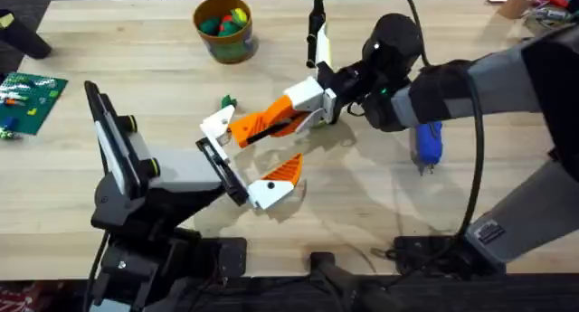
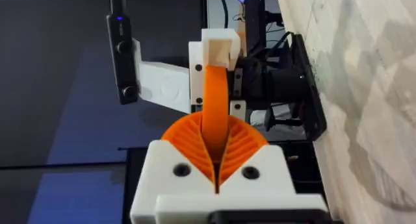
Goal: Pick up the gripper from the table and insert it into the empty holder that is missing its gripper. Then pick up a screw, insert it into the mounting hole, and use the screwdriver to tighten it. Finally, clean up the table by picking up the vegetable and placing it into the bucket.
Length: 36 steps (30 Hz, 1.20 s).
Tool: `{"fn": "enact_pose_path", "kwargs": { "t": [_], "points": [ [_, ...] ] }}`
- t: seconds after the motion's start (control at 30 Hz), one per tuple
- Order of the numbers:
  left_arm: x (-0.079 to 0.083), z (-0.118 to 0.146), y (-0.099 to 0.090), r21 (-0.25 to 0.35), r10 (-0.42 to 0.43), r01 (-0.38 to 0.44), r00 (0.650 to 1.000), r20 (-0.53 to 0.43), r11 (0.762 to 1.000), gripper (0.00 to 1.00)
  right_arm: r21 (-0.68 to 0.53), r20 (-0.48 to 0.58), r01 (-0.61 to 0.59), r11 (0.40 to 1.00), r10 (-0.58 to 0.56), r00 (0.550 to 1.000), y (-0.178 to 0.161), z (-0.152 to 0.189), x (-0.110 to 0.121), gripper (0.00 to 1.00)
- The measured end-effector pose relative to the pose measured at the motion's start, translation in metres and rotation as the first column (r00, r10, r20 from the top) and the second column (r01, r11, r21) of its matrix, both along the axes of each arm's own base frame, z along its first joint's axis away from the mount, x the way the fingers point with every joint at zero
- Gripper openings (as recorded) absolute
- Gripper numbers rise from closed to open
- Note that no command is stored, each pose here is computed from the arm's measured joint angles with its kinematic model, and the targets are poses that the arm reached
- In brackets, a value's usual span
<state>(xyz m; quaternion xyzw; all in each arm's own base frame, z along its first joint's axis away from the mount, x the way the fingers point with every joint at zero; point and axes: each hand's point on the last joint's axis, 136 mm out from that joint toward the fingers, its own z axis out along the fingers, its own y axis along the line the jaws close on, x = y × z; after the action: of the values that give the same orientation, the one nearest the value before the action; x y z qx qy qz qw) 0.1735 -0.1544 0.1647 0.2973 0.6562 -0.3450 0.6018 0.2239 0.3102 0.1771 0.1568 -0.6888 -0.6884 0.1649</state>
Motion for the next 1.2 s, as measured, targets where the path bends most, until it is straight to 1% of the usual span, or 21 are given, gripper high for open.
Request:
{"fn": "enact_pose_path", "kwargs": {
  "t": [0.63,0.77,1.2],
  "points": [
    [0.0002,0.0001,0.0001,0.000,0.001,-0.001,1.000,0.000,1.000,0.985,-0.008,-0.015,-0.001,1.000,0.001,1.000,0.0003,-0.0013,-0.0002,0.016],
    [0.0002,0.0001,0.0001,0.000,0.001,-0.001,1.000,0.000,1.000,0.985,-0.017,-0.033,-0.003,1.000,0.003,0.999,0.0009,-0.0028,-0.0007,0.016],
    [0.0002,0.0001,0.0001,0.000,0.001,-0.001,1.000,0.001,1.000,0.985,-0.003,-0.005,-0.005,1.000,0.005,1.000,0.0020,-0.0001,0.0004,0.016]
  ]
}}
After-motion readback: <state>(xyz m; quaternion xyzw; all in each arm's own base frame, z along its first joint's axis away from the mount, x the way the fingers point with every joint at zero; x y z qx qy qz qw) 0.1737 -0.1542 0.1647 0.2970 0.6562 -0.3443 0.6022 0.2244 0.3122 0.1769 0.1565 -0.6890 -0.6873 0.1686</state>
